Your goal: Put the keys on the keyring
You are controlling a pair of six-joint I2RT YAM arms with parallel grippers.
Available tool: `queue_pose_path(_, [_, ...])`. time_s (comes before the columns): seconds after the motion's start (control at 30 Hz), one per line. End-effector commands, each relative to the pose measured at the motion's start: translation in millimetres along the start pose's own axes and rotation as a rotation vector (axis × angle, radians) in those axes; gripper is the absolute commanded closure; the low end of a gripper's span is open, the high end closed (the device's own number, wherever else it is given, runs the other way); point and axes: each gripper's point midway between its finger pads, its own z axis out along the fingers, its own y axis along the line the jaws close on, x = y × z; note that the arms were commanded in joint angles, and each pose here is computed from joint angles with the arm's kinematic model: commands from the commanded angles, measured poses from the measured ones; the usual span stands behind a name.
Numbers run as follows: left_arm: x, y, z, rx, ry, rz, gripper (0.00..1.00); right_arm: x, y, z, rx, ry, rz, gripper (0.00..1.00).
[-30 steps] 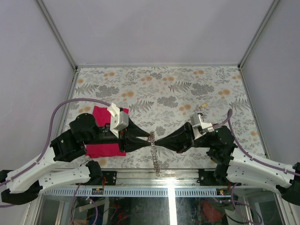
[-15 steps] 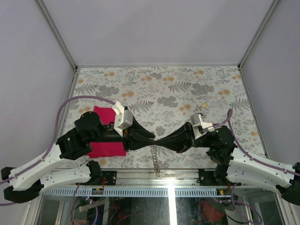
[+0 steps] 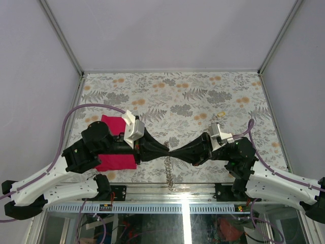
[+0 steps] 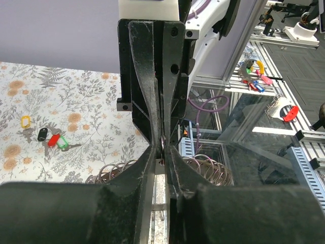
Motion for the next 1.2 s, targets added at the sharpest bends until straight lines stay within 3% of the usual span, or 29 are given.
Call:
queue_pose_path(0.0, [-6,0,3,0.008,-0.032,0.018,0.91,-40,12,1,-0.03,-0.13,-0.074,1.0])
queue_pose_path(0.07, [-6,0,3,0.006,-0.031,0.017,1.0,-40,12,1,-0.029,-0.129,-0.074,1.0])
queue_pose_path(0.2, [-5,5,2,-0.025,-0.015,0.009,1.0,-38,10,0,-0.019,-0.11,-0.089,0.98])
queue_pose_path(0.37, [0,12,-1,-0.071,0.037,0.009,1.0,-25,1,-8,0.038,-0.017,-0.127,0.74])
queue_pose_path(0.5, [3,18,-5,-0.11,0.07,0.02,1.0,-20,-6,-18,0.1,0.048,-0.166,0.66])
queue_pose_path(0.97, [25,42,-7,-0.223,0.211,0.016,1.0,13,-44,-59,0.362,0.315,-0.199,0.64])
queue_pose_path(1.17, [35,55,-7,-0.281,0.249,0.016,1.0,30,-74,-82,0.573,0.447,-0.141,0.64])
